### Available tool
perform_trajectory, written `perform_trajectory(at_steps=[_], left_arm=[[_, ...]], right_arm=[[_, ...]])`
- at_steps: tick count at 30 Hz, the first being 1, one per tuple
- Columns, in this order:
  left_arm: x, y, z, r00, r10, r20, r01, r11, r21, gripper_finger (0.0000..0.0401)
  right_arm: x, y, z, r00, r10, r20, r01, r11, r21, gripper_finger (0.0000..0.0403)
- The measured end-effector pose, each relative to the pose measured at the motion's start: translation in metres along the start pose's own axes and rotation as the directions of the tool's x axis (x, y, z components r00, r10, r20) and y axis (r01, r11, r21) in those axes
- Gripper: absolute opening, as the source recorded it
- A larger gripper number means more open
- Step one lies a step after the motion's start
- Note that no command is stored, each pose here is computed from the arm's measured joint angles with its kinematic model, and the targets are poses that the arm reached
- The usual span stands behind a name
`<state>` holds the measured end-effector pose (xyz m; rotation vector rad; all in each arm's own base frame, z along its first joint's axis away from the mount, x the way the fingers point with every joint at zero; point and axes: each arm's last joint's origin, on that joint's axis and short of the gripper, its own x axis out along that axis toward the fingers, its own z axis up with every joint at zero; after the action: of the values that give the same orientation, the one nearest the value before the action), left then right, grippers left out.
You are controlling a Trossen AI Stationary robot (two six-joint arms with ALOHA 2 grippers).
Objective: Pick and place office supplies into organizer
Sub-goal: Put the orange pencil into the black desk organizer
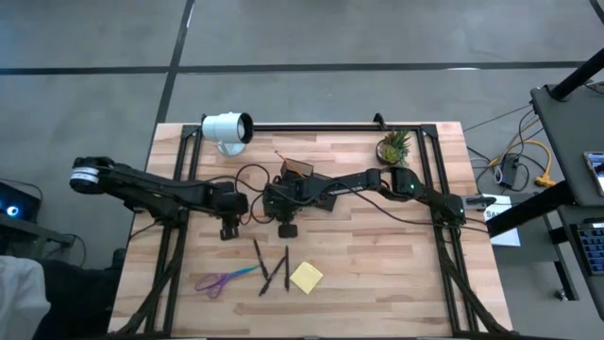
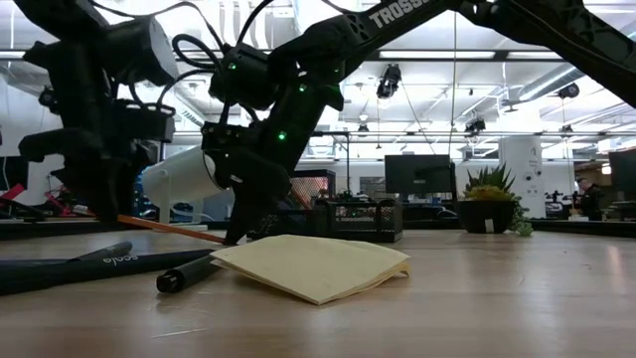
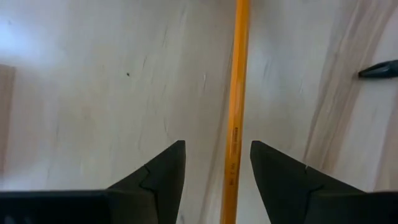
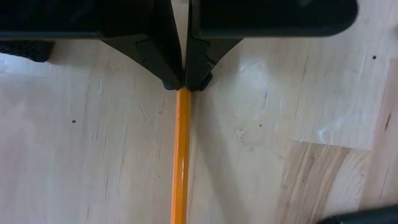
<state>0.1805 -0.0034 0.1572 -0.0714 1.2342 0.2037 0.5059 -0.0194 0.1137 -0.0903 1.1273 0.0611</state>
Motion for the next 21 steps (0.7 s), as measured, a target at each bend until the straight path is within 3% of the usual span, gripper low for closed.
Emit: perform_trajectory(at_steps=[7, 18, 21], left_arm=[[0.0056, -0.0007, 0.0000, 1.000, 0.006, -0.031, -0.006, 1.000, 0.004, 0.0156], [0.0041, -0.0009, 0.0001, 1.000, -0.004, -0.022, 0.004, 1.000, 0.010, 0.0021], [0.0035, -0.0011, 0.0000, 1.000, -0.010, -0.021, 0.010, 1.000, 0.011, 0.0011]], right_arm=[[-0.0020, -0.0005, 0.0008, 1.000, 0.002, 0.006, -0.002, 1.000, -0.003, 0.0008], [-0.0020, -0.0007, 0.0013, 1.000, -0.001, 0.011, 0.001, 1.000, -0.003, 0.0009], [-0.0020, -0.0018, 0.0015, 1.000, -0.002, 0.015, 0.002, 1.000, -0.001, 0.0009]])
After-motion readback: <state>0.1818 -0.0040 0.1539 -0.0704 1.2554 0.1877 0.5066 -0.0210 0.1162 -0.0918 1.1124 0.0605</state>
